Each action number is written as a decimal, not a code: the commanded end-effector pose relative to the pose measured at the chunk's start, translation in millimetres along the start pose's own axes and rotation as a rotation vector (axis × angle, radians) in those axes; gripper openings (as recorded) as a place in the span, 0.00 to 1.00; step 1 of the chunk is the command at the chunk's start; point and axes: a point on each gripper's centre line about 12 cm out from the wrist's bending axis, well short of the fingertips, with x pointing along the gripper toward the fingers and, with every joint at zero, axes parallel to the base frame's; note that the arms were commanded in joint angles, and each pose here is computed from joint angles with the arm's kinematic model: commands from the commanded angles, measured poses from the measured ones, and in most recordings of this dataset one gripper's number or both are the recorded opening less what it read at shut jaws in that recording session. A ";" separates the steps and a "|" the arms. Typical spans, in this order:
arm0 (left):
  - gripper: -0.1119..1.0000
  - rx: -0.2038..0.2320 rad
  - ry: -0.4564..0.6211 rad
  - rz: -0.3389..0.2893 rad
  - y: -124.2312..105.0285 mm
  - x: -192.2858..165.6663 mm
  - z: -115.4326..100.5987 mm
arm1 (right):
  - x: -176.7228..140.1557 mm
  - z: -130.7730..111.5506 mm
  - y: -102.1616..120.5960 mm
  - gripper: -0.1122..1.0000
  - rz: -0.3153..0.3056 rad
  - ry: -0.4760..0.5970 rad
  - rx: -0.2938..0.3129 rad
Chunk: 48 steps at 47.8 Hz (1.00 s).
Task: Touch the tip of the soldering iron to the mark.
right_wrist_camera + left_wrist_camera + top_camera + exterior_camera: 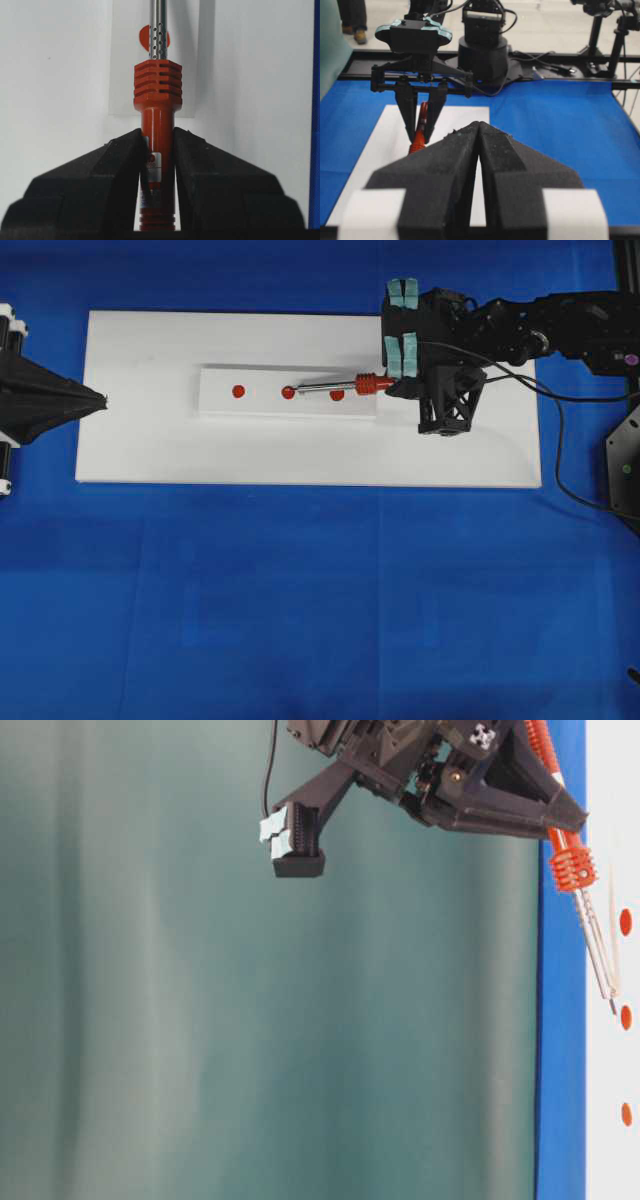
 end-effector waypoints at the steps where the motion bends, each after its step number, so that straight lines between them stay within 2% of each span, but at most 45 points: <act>1: 0.10 0.004 -0.014 -0.003 -0.4 2.0 4.1 | -3.8 12.7 -1.2 0.16 -0.009 -0.041 -0.004; 12: 0.10 0.003 -0.014 -0.002 -0.4 2.0 4.1 | 4.6 7.6 -1.4 0.16 -0.003 -0.011 -0.003; 48: 0.10 0.003 -0.017 -0.002 -0.4 1.6 4.7 | 4.1 6.4 -2.4 0.16 0.003 0.004 0.003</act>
